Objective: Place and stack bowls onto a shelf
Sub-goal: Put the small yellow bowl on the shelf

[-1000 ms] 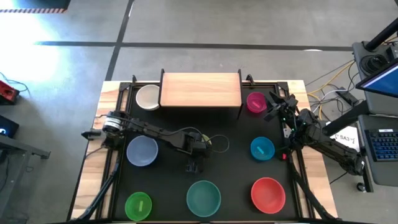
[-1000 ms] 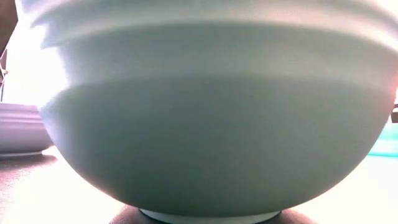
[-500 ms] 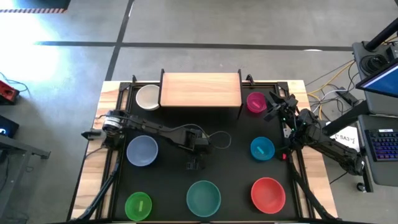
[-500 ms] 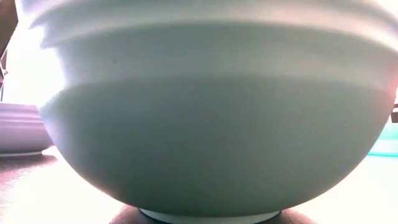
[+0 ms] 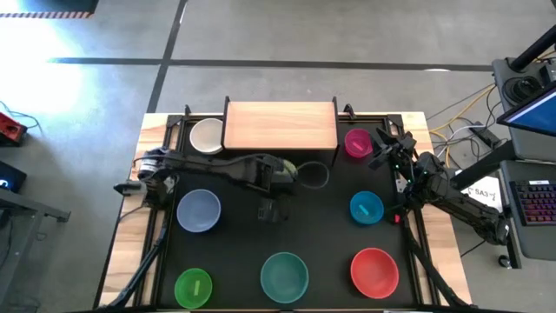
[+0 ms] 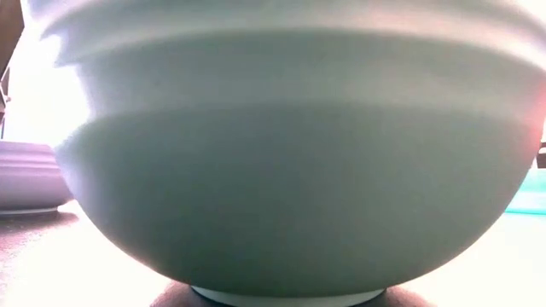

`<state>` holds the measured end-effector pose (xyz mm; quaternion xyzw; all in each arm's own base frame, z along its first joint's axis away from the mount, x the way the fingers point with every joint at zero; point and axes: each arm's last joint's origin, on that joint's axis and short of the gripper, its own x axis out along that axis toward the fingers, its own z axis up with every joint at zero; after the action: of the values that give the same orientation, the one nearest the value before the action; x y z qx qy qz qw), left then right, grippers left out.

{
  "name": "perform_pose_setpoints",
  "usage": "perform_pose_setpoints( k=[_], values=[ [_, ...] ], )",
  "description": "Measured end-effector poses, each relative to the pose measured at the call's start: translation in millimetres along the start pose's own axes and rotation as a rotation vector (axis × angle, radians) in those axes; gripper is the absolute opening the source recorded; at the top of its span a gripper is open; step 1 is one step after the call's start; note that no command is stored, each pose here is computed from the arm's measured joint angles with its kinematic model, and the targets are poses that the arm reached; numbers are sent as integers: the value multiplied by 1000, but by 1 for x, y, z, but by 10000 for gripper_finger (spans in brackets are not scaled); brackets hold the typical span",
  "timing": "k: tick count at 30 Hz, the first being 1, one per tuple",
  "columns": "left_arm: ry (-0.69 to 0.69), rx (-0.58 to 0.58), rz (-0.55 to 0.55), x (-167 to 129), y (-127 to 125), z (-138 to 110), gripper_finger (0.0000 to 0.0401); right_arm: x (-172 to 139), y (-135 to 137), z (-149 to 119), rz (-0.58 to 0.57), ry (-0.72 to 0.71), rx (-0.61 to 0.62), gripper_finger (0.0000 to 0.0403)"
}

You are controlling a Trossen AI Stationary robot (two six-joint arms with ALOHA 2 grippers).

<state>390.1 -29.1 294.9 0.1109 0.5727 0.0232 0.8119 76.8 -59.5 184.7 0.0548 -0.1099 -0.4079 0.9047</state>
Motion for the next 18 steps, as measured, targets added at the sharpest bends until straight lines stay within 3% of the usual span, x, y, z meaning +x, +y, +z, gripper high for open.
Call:
perform_pose_setpoints(
  k=[6, 18],
  values=[
    [-44, -81, 51, -29, 50, -10, 0, 0, 0, 0, -3, 0, 1, 185],
    [26, -411, 173, -25, 167, -61, 0, 0, 0, 0, -4, -1, 0, 185]
  ],
)
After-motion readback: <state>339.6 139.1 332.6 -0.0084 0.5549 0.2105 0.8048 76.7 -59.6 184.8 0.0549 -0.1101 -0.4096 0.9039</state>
